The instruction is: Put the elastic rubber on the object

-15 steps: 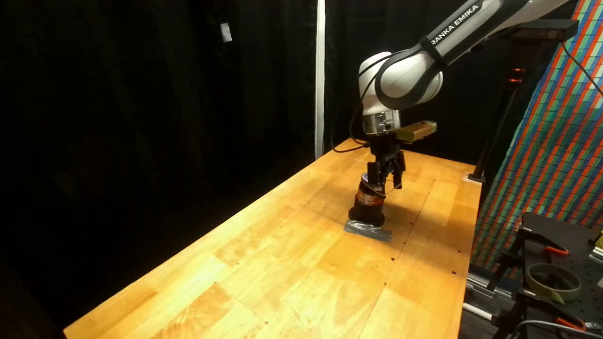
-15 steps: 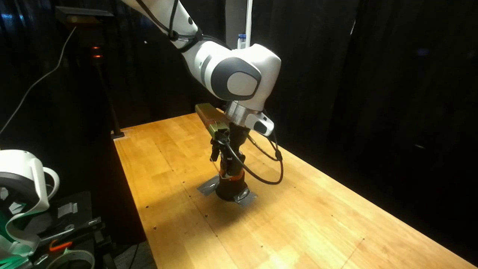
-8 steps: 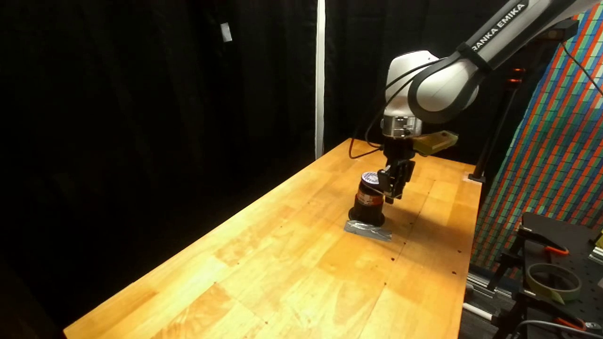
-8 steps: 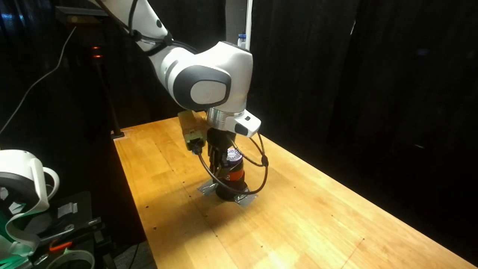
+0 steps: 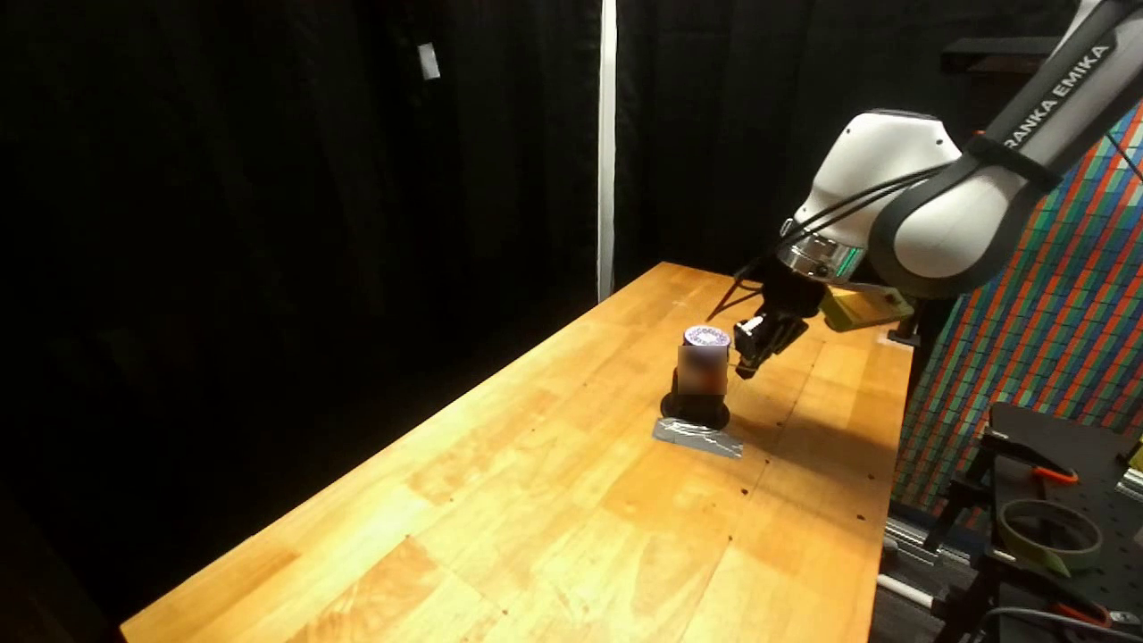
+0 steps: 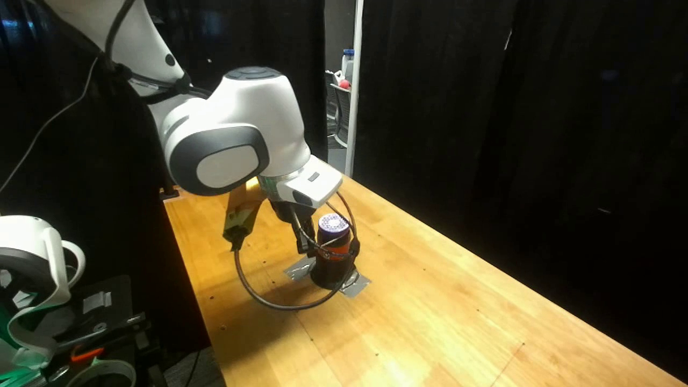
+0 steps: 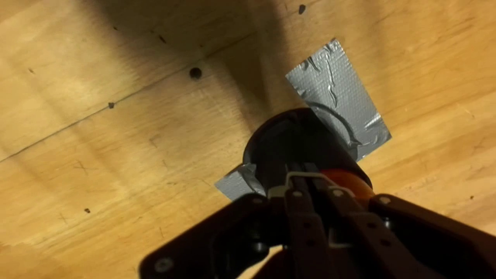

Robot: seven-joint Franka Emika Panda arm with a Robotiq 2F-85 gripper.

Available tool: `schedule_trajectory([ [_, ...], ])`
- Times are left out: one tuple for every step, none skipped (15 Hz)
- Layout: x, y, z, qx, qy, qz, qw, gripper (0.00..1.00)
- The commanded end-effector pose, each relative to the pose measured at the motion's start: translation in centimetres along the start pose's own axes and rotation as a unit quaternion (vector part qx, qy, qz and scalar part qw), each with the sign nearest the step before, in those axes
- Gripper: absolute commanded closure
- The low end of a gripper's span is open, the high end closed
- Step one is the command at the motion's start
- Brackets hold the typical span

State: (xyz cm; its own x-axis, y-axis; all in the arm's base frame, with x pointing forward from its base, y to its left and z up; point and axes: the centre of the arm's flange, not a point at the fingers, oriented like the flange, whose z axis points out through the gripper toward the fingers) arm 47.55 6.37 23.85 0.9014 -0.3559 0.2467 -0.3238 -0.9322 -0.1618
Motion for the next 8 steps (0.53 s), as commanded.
schedule_trajectory([
  [-3.9,0.2,-1.0,0.021,0.097,0.022,0.9948,0.90],
  [-4.4,0.3,-1.1,0.028,0.120,0.021,0.9922,0.88],
  [-4.9,0.5,-1.2,0.030,0.140,0.021,0.9895,0.89],
  [-5.4,0.9,-1.3,0.034,0.159,0.020,0.9865,0.89],
  [-5.8,1.4,-1.2,0.040,0.175,0.022,0.9836,0.90],
  [-6.3,1.6,-1.1,0.043,0.191,0.023,0.9803,0.89],
  [-6.9,1.7,-0.8,0.051,0.202,0.021,0.9778,0.90],
  [-7.4,1.3,-0.5,0.060,0.209,0.016,0.9759,0.90],
])
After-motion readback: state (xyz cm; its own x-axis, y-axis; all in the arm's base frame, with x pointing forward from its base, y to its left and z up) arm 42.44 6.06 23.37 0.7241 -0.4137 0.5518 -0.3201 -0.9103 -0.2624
